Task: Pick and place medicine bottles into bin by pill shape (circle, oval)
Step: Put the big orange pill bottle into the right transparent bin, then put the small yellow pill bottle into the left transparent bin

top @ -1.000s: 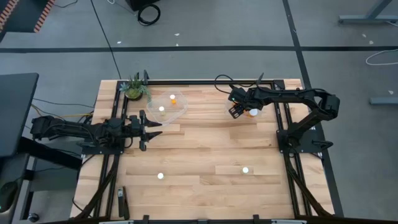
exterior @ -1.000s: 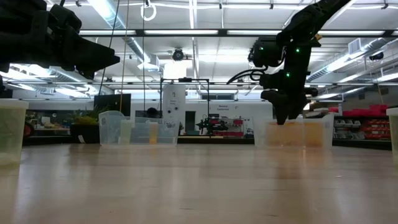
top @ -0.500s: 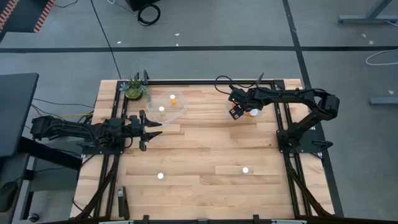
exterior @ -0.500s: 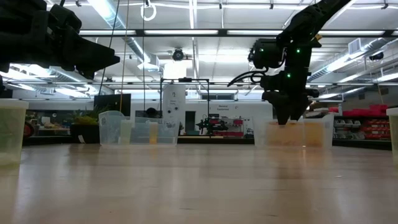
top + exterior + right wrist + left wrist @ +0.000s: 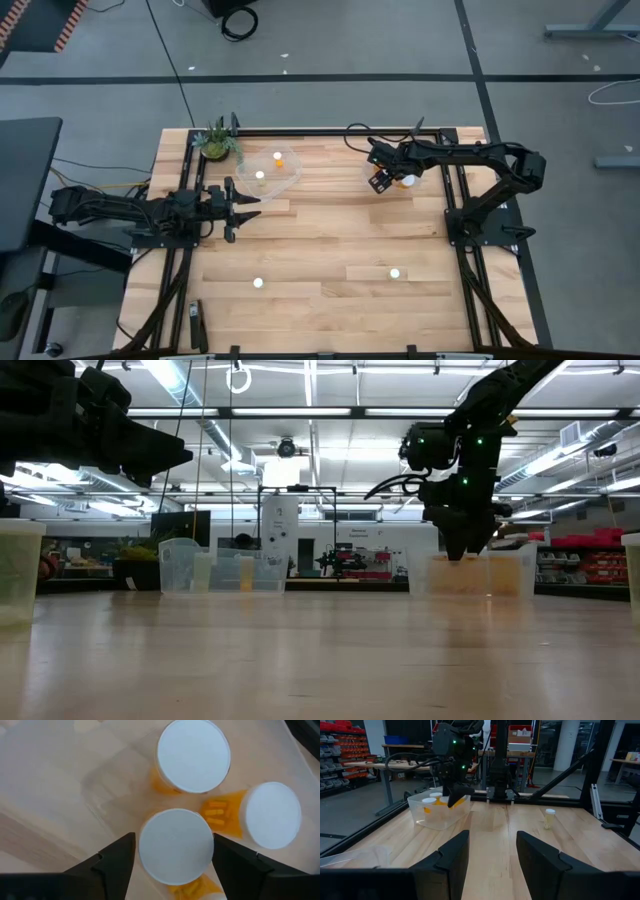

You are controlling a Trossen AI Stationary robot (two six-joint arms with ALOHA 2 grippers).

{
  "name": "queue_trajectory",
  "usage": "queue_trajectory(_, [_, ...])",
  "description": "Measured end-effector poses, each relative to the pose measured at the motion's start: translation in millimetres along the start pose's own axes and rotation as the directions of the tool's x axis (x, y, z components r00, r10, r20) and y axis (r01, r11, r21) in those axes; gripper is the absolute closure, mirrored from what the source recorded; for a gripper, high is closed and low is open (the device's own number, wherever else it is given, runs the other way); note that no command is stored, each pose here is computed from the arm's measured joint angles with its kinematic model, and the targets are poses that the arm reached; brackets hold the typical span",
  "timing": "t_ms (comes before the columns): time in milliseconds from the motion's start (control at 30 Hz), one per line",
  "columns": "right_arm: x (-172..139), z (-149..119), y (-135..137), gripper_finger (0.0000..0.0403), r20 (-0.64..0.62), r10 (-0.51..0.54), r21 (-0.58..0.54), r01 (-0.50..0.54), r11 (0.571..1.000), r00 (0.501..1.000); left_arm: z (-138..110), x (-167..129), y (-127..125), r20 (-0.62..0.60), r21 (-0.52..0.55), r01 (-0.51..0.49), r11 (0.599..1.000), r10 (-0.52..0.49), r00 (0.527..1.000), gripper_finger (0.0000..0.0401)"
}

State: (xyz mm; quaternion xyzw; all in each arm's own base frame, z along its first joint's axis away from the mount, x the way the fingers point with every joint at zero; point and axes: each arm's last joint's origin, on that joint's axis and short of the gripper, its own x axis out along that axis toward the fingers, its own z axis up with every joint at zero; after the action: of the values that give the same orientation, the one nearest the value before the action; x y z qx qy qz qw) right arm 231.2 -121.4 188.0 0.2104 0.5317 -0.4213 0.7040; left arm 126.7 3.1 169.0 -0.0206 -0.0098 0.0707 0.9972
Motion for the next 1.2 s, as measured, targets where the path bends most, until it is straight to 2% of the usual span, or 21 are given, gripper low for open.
queue_trajectory(367, [-1, -1, -1, 0.0085, -0.019, -0.008, -0.007, 0.008, 1.000, 1.000, 0, 0, 0, 0.000, 0.000, 0.000, 1.000, 0.000, 1.000, 0.0229])
queue_trajectory(700, [-33, 10, -4, 0.0079, 0.047, -0.027, 0.019, 0.026, 0.999, 0.999, 0, 0, 0, 0.000, 0.000, 0.000, 1.000, 0.000, 1.000, 0.0229])
queue_trajectory(867, [-63, 0, 0, 0.0079, 0.140, 0.042, -0.019, -0.040, 0.999, 0.989, 0, 0, 0, 0.000, 0.000, 0.000, 1.000, 0.000, 1.000, 0.0229])
queue_trajectory(967, [-81, -10, 7, 0.0079, 0.183, 0.119, -0.059, -0.110, 0.992, 0.976, 0, 0, 0, 0.000, 0.000, 0.000, 1.000, 0.000, 1.000, 0.0229])
queue_trajectory(1200, [-106, -47, 50, 0.0079, 0.166, 0.289, -0.215, -0.251, 0.944, 0.943, 0, 0, 0, 0.000, 0.000, 0.000, 1.000, 0.000, 1.000, 0.0229])
